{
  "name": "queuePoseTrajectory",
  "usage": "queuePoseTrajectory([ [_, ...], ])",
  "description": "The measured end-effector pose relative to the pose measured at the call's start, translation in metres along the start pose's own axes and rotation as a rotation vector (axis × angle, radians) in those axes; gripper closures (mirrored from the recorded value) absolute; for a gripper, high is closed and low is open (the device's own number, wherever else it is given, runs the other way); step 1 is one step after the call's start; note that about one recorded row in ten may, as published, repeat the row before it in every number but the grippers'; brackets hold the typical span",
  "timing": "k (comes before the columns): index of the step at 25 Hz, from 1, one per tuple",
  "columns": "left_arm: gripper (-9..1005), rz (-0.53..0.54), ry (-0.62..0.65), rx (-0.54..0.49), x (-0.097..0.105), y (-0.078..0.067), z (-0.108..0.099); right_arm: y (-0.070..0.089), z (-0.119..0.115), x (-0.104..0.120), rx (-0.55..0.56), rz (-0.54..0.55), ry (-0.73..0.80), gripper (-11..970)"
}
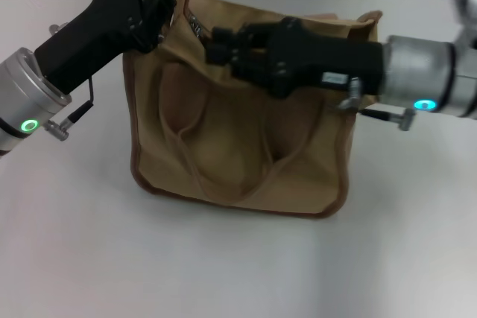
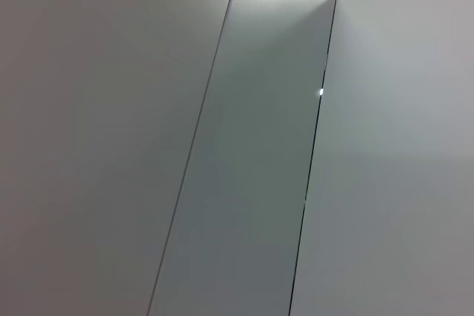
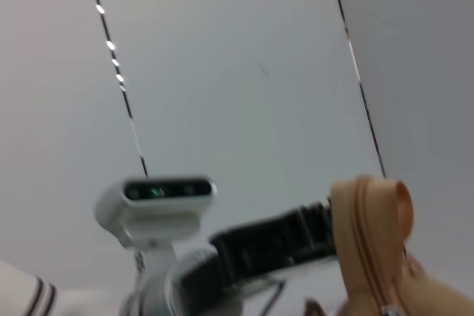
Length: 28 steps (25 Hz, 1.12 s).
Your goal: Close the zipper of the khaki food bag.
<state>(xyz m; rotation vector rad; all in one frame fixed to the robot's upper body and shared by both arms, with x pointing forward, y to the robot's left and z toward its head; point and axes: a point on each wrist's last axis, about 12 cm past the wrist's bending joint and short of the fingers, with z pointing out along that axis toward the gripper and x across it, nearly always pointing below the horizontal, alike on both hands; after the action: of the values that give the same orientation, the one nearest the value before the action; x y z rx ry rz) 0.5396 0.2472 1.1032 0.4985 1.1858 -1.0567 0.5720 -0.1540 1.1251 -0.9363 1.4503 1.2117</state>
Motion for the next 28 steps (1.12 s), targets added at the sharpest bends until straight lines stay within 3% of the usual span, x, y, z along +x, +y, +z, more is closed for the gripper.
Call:
queuePoseTrajectory([
  [1, 951, 0.003, -0.006, 0.0, -0.001, 0.0, 0.0, 0.003, -0.013, -0.001, 0.0, -0.021, -0.061, 833],
  [5, 951, 0.003, -0.012, 0.001, -0.002, 0.001, 0.001, 0.004, -0.031, -0.002, 0.028, -0.058, -0.128, 785],
  [9, 950, -0.001, -0.016, 0.011, -0.003, 0.001, 0.004, 0.0, -0.044, -0.001, 0.098, -0.123, -0.163, 714],
  [12, 950, -0.002, -0.019, 0.017, -0.004, 0.001, 0.006, -0.001, -0.047, -0.002, 0.129, -0.205, -0.183, 716],
  [13, 950, -0.004, -0.021, 0.023, -0.004, 0.001, 0.008, -0.001, -0.047, -0.002, 0.152, -0.322, -0.202, 716],
  [14, 950, -0.004, -0.021, 0.023, -0.004, 0.001, 0.008, -0.001, -0.047, -0.002, 0.152, -0.322, -0.202, 717],
  [15, 950, -0.007, -0.023, 0.026, -0.004, 0.001, 0.009, 0.001, -0.042, 0.001, 0.16, -0.462, -0.202, 717],
  [16, 950, -0.01, -0.024, 0.029, -0.004, 0.0, 0.011, 0.001, -0.042, 0.001, 0.16, -0.462, -0.202, 718],
  [18, 950, -0.015, -0.027, 0.037, -0.004, 0.0, 0.014, 0.005, -0.029, 0.008, 0.158, -0.656, -0.177, 719],
  [20, 949, -0.015, -0.027, 0.039, -0.004, 0.0, 0.015, 0.008, -0.021, 0.014, 0.158, -0.74, -0.172, 719],
  [23, 949, -0.015, -0.027, 0.042, -0.004, 0.0, 0.016, 0.012, -0.015, 0.023, 0.172, -0.814, -0.163, 718],
  [28, 949, -0.02, -0.028, 0.044, -0.004, 0.0, 0.017, 0.006, -0.014, 0.026, 0.258, -0.8, -0.164, 717],
])
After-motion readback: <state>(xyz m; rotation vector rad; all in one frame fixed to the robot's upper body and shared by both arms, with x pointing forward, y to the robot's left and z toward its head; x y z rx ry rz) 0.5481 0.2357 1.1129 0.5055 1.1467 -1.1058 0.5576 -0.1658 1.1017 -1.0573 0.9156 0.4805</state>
